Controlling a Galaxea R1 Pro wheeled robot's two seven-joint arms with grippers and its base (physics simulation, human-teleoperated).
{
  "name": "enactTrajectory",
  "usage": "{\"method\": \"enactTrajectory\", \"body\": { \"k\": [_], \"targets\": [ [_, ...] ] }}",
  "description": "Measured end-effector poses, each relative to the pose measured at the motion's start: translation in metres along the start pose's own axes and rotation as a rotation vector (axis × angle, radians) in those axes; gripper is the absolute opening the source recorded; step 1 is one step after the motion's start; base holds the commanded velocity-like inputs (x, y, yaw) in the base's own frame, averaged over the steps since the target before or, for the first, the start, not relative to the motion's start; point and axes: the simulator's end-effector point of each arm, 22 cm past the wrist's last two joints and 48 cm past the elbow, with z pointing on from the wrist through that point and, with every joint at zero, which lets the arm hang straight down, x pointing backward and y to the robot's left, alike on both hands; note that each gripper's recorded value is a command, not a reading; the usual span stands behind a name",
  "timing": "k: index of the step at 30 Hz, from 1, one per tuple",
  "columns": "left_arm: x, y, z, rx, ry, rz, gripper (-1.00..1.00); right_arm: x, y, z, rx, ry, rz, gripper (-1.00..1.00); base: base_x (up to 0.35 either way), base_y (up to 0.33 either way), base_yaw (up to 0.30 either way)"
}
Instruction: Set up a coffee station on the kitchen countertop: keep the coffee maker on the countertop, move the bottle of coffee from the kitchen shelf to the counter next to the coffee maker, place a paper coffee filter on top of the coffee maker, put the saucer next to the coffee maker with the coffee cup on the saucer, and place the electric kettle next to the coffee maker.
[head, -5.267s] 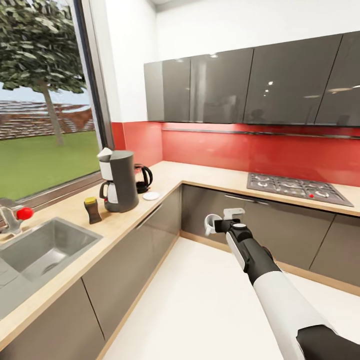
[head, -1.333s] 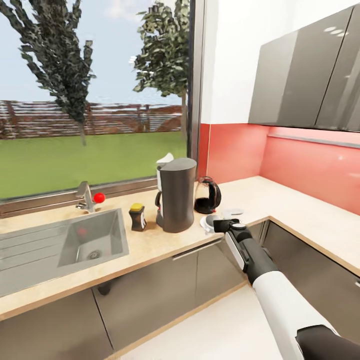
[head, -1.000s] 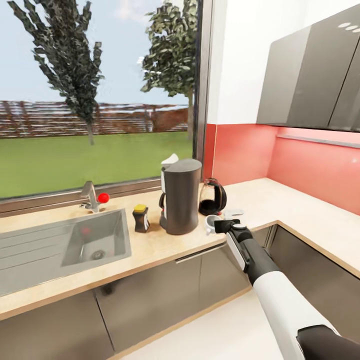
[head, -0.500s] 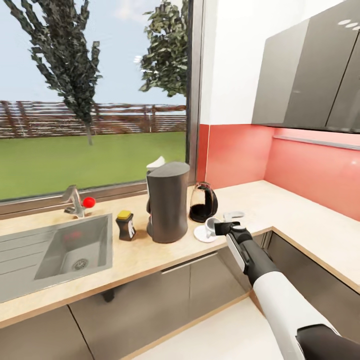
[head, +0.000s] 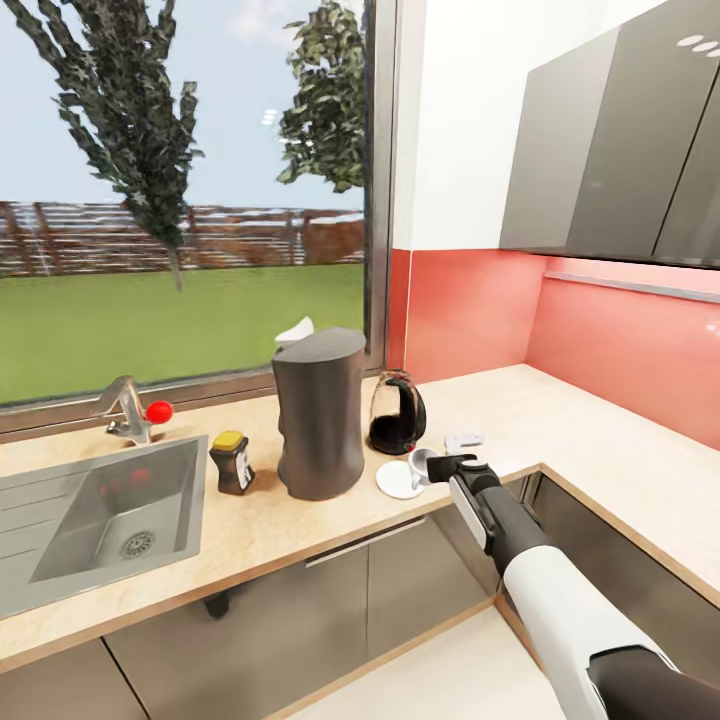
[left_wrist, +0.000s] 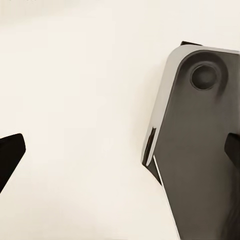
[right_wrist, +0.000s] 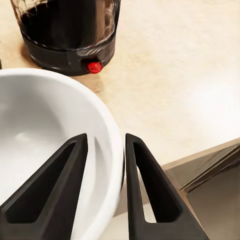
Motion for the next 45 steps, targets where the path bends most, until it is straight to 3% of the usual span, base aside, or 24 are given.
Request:
{"method": "enactTrajectory", "body": {
  "k": [20,45],
  "targets": [
    [0.0044,0.0009,-0.0004,-0.003,0.011,0.005,1.00,0.0009,-0.0006,0.0018,0.006,0.000,-0.001,-1.00,0.002,0.000,0.061],
    [0.0050,0.0009,-0.0004,-0.003,0.013,0.007,1.00,0.0044,0.0008,0.0081,0.002,-0.045,0.001,-1.00,0.132,0.000,0.000]
  ]
}}
